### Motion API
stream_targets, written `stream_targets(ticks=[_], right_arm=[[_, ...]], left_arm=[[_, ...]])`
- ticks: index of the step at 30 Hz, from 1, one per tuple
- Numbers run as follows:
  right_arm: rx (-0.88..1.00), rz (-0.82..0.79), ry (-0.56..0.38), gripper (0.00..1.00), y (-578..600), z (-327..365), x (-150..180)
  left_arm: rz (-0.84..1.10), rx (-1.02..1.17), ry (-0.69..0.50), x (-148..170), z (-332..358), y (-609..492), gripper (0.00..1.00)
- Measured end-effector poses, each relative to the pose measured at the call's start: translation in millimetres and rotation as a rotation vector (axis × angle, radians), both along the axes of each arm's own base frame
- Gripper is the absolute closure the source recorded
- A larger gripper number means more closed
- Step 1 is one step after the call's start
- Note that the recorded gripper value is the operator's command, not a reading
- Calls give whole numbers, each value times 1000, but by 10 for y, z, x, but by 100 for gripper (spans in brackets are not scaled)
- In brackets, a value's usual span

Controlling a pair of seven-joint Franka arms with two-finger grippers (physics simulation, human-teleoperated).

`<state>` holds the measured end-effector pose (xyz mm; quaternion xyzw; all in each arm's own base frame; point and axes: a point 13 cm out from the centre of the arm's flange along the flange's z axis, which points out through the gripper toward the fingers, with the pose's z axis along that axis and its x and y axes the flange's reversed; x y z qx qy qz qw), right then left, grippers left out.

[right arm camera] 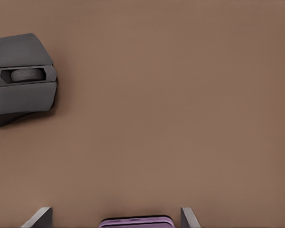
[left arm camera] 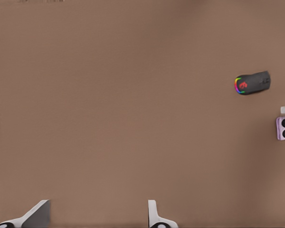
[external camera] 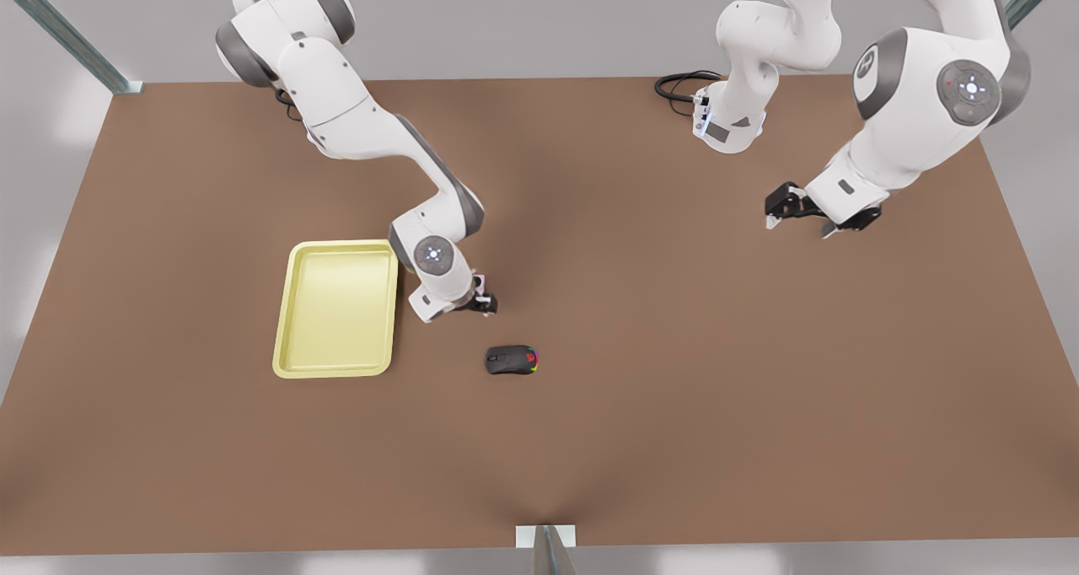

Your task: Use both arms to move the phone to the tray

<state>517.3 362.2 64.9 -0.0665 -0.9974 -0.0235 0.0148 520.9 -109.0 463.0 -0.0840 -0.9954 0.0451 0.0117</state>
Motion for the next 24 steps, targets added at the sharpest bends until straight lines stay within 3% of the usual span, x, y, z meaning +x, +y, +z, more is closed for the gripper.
stream_targets(ticks=[9,24], right_arm=[[-2,129,-2,0,29,-101,-62],[-38,230,107,0,61,-232,-514]], left_arm=[[-85,5,-1,-17,-22,-16,0],[-152,4,-3,-23,-25,-3,0]])
